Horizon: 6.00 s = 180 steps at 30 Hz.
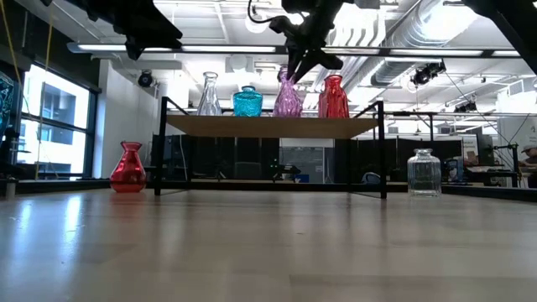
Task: Sort vases onto shelf
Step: Put the top purple flower vase on the shelf aligned with the other purple flower vase, then put the left blue flower vase on the shelf aligned with the other blue flower vase
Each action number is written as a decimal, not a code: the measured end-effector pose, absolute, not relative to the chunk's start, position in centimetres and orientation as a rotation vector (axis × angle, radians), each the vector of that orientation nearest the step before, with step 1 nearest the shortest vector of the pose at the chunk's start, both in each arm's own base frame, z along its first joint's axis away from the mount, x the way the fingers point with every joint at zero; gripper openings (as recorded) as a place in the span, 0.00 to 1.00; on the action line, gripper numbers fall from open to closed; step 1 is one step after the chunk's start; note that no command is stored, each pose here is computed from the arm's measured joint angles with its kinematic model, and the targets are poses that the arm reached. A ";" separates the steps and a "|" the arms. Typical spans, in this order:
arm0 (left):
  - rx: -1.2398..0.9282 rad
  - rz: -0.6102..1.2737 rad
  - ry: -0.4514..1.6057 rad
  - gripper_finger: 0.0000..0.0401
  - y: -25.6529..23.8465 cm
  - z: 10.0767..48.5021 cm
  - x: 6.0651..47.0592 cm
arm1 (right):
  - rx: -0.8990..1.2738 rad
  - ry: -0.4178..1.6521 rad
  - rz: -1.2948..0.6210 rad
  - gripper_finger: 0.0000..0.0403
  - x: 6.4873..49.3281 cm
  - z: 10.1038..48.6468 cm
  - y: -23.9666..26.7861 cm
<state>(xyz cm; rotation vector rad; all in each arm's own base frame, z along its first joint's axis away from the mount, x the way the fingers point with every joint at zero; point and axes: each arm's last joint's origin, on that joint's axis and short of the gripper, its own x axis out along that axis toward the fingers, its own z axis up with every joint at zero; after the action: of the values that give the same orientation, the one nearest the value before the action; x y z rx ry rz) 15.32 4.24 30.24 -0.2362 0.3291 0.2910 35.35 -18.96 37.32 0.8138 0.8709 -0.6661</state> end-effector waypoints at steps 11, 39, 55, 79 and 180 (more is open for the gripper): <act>-0.237 0.291 0.329 0.26 4.2 30.2 15.3 | 0.813 0.877 -0.672 0.23 35.2 37.4 -18.9; -0.237 0.291 0.329 0.26 4.2 30.2 15.3 | 0.613 0.894 -0.543 0.26 30.2 43.0 -14.0; -0.237 0.291 0.329 0.26 4.2 30.2 15.3 | 0.570 0.645 -0.482 0.26 21.8 41.7 -8.0; -0.228 0.312 0.297 0.26 4.4 30.5 15.5 | 0.536 0.340 -0.249 0.26 16.0 34.3 -3.1; -0.608 -0.022 1.206 0.26 -17.3 23.3 20.9 | 0.531 0.346 -0.247 0.26 16.0 34.2 -3.1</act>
<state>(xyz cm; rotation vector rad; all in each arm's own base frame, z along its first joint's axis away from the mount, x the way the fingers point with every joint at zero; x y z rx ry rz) 20.88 -17.29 23.35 -0.6075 1.2058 -0.0218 16.05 -3.05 34.21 0.5309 0.3464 -0.2473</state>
